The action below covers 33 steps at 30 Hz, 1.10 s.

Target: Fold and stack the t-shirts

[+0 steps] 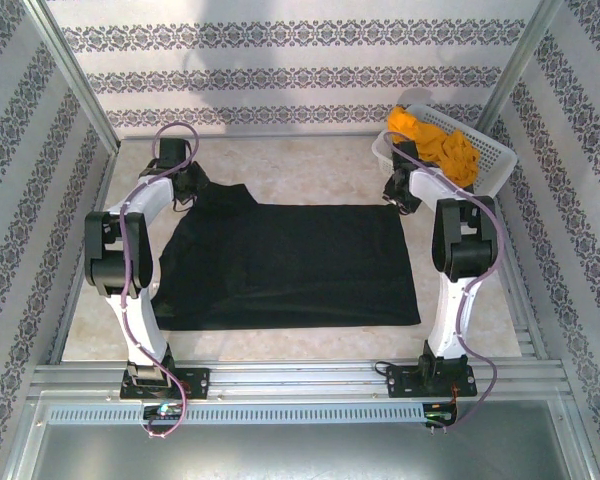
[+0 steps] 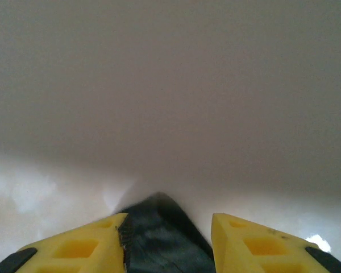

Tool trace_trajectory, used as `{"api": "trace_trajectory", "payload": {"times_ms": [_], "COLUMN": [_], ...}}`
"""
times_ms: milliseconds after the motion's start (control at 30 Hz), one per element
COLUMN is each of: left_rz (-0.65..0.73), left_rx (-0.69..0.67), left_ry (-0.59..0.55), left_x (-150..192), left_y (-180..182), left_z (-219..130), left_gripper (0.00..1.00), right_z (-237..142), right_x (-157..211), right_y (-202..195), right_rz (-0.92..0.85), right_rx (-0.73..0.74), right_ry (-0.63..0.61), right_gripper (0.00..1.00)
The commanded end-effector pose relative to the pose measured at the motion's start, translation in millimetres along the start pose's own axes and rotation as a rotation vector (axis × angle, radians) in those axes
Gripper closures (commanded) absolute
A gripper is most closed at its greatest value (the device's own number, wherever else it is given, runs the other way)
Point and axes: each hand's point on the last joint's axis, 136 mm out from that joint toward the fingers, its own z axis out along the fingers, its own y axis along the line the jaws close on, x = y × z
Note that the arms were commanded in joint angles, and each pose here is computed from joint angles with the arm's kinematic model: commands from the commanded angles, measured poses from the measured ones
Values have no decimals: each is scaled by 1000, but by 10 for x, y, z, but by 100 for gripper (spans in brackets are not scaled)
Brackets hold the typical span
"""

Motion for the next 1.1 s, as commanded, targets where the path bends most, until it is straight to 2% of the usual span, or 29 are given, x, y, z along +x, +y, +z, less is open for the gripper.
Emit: {"api": "trace_trajectory", "payload": {"times_ms": [0,100,167,233,333,467,633,733,933,1067], "left_rz": [-10,-19,-26,-33,-84,-148,-182,-190,-321,-458], "left_rx": [35,36,35,28,-35,-58,-95,-150,-368,-457], "left_ry": [-48,-54,-58,-58,-34,0,151,173,219,205], "left_x": [-135,-147,-158,-146,-77,49,528,769,1220,1254], "left_y": [-64,-39,-33,-14,179,383,460,556,1110,1540], "left_z": [-201,-219,-232,-245,-257,-252,-100,-67,24,20], "left_gripper": [100,100,100,100,100,100,100,100,100,100], "right_z": [101,123,88,-28,-258,-432,-390,-349,-272,-331], "right_x": [103,218,295,307,227,233,463,634,914,994], "right_y": [2,-13,-50,-58,43,138,159,145,116,180], "right_rz": [-26,-20,-10,-14,-28,-72,-102,-111,-125,-143], "right_rx": [36,63,94,96,20,-6,-20,-15,15,0], "right_ry": [56,119,154,125,32,11,67,108,193,201], "right_gripper": [64,70,70,67,61,59,62,63,64,63]}}
